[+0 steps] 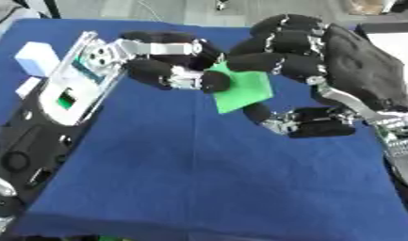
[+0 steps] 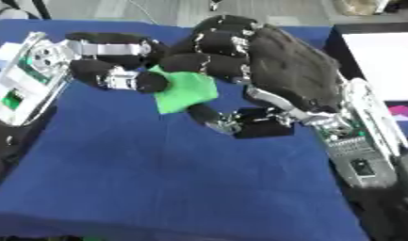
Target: Pick up the objects with one hand, pass them to the other hand, and then place them into the box on the other side of the table.
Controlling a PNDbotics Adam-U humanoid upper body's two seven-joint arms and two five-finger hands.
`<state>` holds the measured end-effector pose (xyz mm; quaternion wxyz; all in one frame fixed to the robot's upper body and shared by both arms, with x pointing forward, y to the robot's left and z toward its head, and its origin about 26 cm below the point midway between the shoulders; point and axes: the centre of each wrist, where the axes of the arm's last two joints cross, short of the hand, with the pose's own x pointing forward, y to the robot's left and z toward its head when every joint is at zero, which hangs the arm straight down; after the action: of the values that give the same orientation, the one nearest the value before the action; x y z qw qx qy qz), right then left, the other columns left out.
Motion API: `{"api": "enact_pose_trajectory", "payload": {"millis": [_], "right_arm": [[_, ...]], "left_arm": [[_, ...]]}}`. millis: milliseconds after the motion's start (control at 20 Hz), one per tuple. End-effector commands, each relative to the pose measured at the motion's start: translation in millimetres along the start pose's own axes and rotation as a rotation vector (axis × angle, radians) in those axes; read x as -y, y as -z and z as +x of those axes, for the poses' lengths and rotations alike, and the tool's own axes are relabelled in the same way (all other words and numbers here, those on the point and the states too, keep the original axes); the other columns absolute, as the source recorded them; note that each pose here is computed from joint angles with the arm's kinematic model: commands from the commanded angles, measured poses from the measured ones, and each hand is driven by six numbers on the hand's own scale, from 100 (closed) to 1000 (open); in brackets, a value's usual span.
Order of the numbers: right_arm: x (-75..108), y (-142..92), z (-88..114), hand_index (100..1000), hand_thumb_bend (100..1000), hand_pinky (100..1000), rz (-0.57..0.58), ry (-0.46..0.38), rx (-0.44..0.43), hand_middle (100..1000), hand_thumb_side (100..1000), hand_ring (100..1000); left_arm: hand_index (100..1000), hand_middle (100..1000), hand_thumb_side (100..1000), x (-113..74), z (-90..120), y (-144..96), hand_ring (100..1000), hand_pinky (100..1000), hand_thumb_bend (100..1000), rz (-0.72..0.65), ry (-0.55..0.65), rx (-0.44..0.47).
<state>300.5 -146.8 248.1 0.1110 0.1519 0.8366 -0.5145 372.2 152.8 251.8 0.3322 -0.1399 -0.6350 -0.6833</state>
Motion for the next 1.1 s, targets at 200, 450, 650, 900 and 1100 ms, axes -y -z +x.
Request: {"api": "enact_pose_trajectory", "payload": {"millis": [200, 450, 650, 900, 1100], "right_arm": [[8.0, -0.6, -1.0, 865, 100, 789, -0.008, -0.021, 0.009, 479, 100, 687], [7.9, -2.3, -1.2, 865, 100, 790, -0.004, -0.022, 0.002, 478, 100, 687], [7.9, -3.4, -1.4, 865, 100, 790, -0.001, -0.024, -0.003, 477, 100, 687], [8.0, -5.4, -1.7, 866, 100, 789, 0.004, -0.026, -0.010, 476, 100, 687], [9.0, -8.4, -2.8, 866, 100, 787, 0.002, -0.031, -0.022, 475, 100, 687]], "left_arm": [[828, 676, 963, -6.1, -0.6, -6.6, 676, 748, 487, 0.015, -0.011, 0.002], [837, 695, 997, -7.4, -1.6, -9.4, 689, 756, 514, 0.026, -0.040, 0.016], [845, 708, 1000, -8.4, -1.5, -12.2, 700, 762, 535, 0.035, -0.059, 0.028], [863, 744, 1000, -8.6, -2.0, -15.3, 733, 784, 595, 0.043, -0.092, 0.053], [865, 747, 1000, -9.2, -2.9, -19.9, 735, 787, 603, 0.054, -0.113, 0.072]]}}
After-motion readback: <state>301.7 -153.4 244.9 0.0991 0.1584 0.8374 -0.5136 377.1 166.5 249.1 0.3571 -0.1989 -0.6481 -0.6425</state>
